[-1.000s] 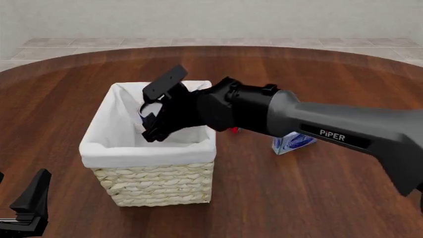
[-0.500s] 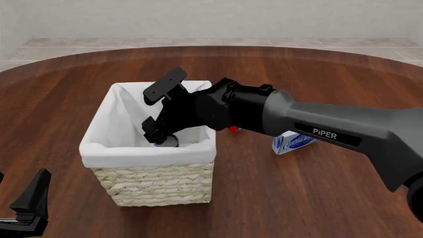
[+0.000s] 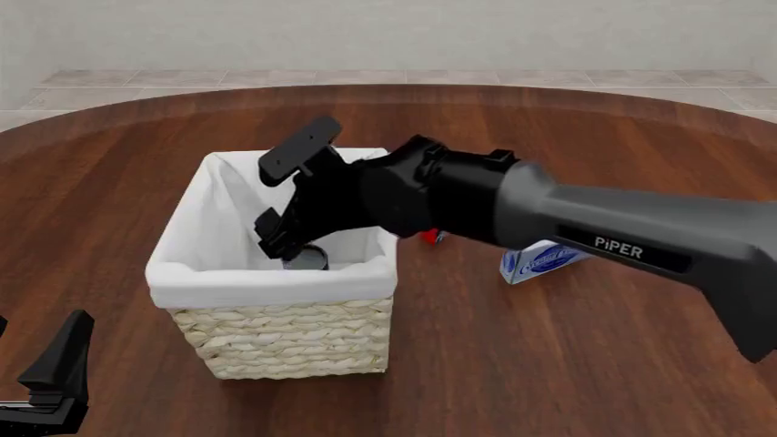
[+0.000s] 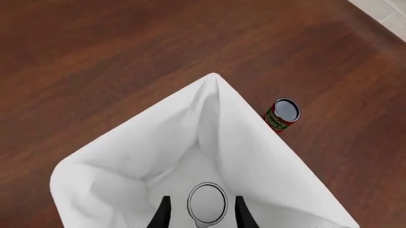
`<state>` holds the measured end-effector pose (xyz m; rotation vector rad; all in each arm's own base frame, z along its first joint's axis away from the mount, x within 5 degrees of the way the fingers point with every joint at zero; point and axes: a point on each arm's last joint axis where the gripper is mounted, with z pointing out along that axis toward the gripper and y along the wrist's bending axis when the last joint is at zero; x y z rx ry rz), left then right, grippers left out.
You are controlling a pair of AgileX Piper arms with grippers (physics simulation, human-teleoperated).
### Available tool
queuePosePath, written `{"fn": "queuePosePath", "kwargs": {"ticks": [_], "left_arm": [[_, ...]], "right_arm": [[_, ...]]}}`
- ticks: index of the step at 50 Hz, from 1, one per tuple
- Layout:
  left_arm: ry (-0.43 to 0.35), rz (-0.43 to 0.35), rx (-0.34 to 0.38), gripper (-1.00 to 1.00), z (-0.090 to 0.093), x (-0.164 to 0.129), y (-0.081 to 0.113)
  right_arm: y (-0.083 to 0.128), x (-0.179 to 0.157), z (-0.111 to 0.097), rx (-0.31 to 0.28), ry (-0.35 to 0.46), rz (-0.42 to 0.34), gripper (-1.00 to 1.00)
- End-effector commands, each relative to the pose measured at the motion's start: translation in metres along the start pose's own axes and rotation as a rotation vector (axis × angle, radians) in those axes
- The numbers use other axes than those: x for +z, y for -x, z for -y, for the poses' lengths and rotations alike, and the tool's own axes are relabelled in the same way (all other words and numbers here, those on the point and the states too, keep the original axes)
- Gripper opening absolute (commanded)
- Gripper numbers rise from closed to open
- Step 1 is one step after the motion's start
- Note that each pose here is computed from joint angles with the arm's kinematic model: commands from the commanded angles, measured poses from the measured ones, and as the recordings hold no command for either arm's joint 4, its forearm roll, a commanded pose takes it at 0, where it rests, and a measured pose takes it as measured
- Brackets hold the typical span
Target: Pick up the alphabet soup and put it in the basket.
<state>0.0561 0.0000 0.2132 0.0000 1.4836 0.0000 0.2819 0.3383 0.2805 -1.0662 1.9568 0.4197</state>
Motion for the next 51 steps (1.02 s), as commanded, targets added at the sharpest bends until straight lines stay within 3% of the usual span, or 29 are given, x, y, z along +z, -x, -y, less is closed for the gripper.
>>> {"fn": "queuePosePath", "kwargs": {"ticks": [1, 22, 51], "left_arm": [[0.0, 0.0, 0.0, 1.0, 0.0, 0.0, 0.0], [0.0, 0.0, 0.0, 1.0, 0.0, 0.0, 0.0], [0.0, 0.0, 0.0, 1.0, 0.0, 0.0, 0.0]], "right_arm": [[0.01, -0.013, 0.0, -0.01, -0.001, 0.036, 1.0], [0.033, -0.048, -0.002, -0.041, -0.003, 0.11, 1.0], [0.055, -0.095, -0.003, -0.034, -0.01, 0.232, 1.0]]}}
